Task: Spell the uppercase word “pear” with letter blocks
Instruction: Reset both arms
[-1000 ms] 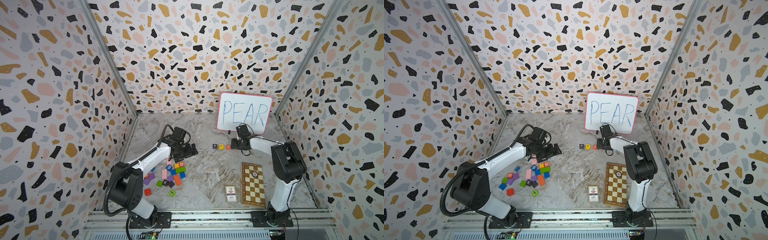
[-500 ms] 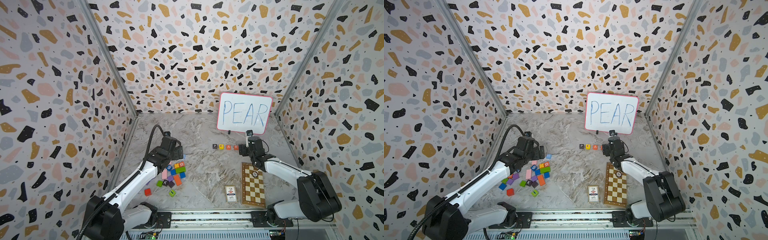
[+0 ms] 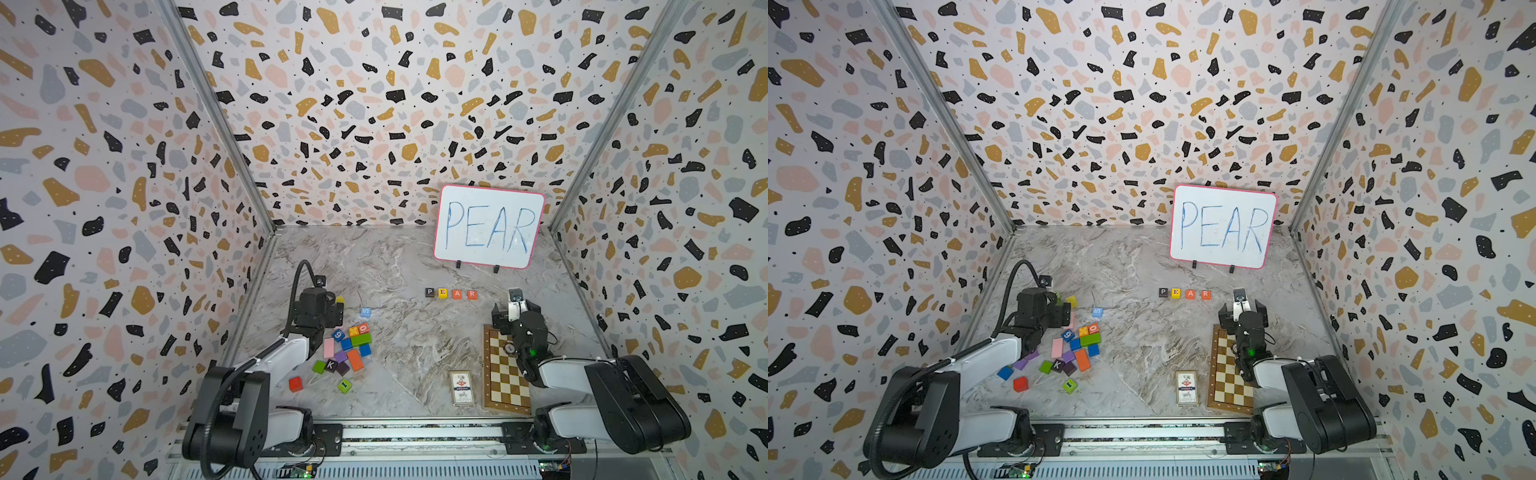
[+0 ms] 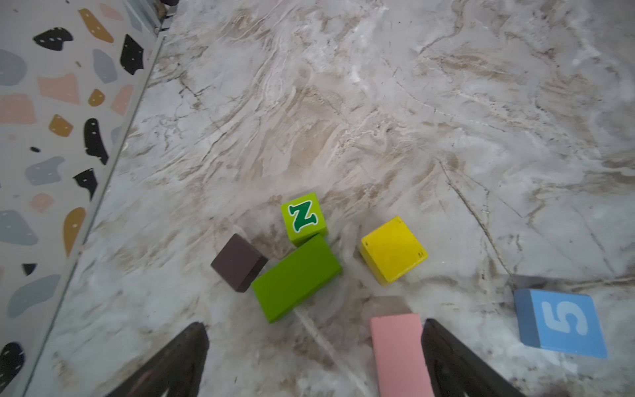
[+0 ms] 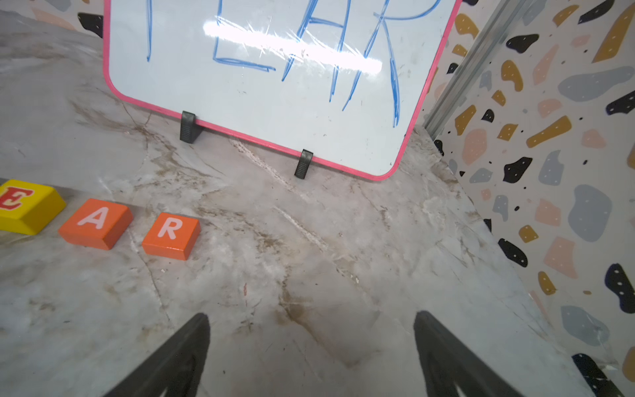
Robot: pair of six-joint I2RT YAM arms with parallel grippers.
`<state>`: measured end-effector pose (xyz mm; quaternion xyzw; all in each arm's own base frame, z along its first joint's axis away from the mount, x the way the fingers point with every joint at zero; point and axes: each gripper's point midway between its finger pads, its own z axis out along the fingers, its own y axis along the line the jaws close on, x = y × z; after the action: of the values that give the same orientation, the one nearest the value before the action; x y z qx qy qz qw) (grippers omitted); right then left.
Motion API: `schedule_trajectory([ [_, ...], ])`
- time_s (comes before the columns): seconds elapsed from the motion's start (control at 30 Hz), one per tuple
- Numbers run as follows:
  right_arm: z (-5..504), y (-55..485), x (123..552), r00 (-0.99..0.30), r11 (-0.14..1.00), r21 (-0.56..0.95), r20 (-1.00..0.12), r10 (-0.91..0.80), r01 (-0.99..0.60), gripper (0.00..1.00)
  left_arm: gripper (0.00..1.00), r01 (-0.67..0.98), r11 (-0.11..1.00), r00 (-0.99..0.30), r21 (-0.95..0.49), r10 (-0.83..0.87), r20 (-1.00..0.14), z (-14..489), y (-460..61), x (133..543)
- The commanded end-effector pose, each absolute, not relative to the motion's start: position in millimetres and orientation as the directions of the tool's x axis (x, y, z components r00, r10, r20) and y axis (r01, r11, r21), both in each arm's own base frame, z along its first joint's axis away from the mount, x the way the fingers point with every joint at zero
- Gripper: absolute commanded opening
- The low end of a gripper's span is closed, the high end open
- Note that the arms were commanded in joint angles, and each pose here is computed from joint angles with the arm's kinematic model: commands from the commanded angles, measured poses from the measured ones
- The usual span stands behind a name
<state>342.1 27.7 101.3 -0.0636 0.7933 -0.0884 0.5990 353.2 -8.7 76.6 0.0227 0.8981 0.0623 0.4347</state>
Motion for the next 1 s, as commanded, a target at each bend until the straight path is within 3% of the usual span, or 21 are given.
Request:
schedule_trajectory([
  [0.0, 141, 29, 350, -0.079, 0.991, -0.132, -0.988, -0.133, -0.022, 1.00, 0.97, 0.031, 0.996, -0.403, 0.089, 0.094, -0.910, 115, -13, 379],
  [0.17, 128, 32, 357, -0.099, 0.990, -0.105, -0.988, -0.115, -0.096, 0.99, 0.99, -0.005, 0.999, -0.354, 0.035, 0.031, -0.935, 97, -1, 378],
  [0.27, 118, 32, 372, -0.174, 0.989, -0.089, -0.979, -0.109, -0.121, 0.99, 0.99, -0.003, 0.999, -0.378, 0.033, 0.029, -0.925, 96, -1, 379],
  [0.97, 112, 33, 380, -0.205, 0.988, -0.085, -0.972, -0.111, -0.132, 1.00, 0.99, -0.009, 1.000, -0.376, 0.029, 0.024, -0.926, 96, 1, 377],
])
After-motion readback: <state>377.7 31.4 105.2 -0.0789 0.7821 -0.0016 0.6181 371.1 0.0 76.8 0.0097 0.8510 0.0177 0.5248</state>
